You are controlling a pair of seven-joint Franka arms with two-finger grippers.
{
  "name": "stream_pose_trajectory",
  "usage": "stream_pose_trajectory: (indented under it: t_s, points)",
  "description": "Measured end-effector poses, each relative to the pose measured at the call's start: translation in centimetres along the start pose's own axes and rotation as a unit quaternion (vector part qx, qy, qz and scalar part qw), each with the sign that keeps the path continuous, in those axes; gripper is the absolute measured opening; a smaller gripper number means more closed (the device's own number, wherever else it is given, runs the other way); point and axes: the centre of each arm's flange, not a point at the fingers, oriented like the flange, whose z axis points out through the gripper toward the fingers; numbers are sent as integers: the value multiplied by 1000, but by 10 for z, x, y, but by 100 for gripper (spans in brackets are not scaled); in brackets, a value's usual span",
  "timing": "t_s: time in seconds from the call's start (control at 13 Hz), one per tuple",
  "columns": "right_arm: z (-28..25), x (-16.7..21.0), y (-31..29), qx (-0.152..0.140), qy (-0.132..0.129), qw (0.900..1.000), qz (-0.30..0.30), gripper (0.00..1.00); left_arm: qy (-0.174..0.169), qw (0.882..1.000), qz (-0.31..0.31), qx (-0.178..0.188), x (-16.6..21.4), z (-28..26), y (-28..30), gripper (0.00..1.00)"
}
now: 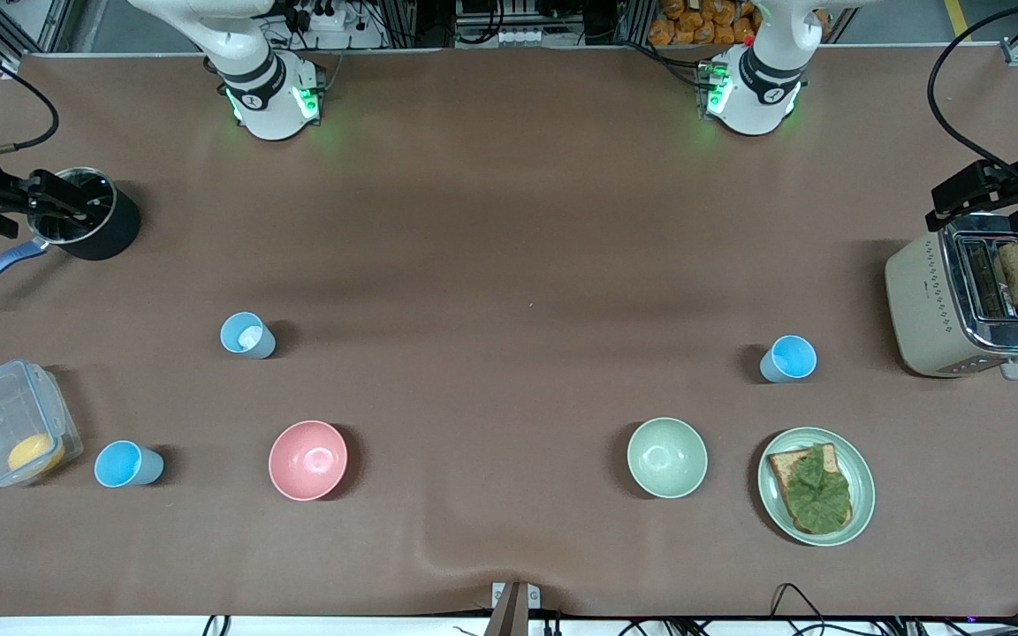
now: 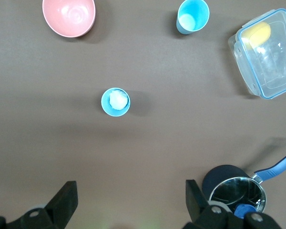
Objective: Stack blue cups with both arms
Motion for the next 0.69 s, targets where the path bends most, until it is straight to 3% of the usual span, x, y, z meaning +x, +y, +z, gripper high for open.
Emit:
stream_pose_trajectory:
  t_s: [0.69]
  points:
    - [1, 1, -1, 0, 1, 1000, -1, 100, -7, 1000, 10, 20, 3, 7, 0, 100]
